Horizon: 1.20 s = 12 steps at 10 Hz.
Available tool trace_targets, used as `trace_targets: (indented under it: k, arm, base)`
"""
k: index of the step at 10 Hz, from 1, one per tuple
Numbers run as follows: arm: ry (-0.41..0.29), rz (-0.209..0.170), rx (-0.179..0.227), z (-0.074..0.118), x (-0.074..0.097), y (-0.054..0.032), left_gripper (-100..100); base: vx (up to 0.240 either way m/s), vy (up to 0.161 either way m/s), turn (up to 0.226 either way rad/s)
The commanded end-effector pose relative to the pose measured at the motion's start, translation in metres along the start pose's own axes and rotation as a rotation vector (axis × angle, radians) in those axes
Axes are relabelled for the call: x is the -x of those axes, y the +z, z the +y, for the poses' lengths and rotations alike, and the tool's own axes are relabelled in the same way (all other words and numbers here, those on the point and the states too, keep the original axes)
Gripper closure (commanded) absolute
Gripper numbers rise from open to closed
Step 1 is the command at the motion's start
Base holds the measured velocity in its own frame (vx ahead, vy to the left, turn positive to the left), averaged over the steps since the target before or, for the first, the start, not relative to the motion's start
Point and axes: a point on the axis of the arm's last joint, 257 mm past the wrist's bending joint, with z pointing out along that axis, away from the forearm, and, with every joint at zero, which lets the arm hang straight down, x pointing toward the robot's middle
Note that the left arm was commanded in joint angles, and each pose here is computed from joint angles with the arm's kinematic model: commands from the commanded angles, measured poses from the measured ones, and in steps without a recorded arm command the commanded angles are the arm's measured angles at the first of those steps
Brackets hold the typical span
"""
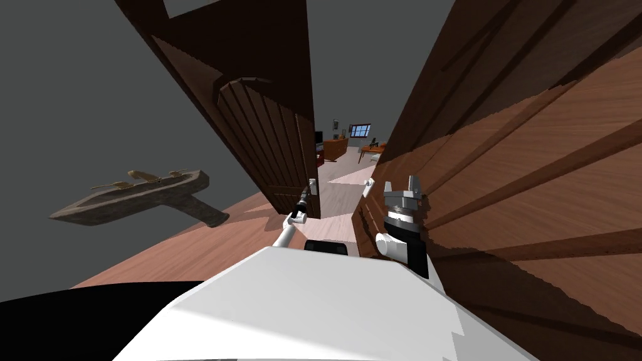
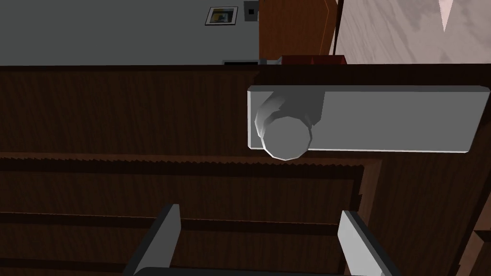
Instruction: Push the door open
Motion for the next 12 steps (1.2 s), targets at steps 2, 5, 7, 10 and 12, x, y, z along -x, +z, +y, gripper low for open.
trace_targets:
  k: [2, 5, 7, 10, 12]
  arm:
    - [0.011, -0.006, -0.006, 0.0007, 0.0049, -0.0006, -100]
    - [-0.003, -0.009, -0.011, 0.001, -0.0019, -0.0009, -100]
    - [0.001, -0.008, -0.01, 0.0013, -0.0004, -0.0006, 100]
    - [0.001, -0.008, -0.01, 0.0013, -0.0004, -0.0006, 100]
    - [0.001, -0.008, -0.01, 0.0013, -0.0004, -0.0006, 100]
  base:
    - [0.206, -0.011, -0.011]
    - [0.243, 0.01, -0.018]
    - [0.047, 0.001, 0.002]
    - [-0.031, 0.001, 0.001]
    - [-0.007, 0.0, 0.001]
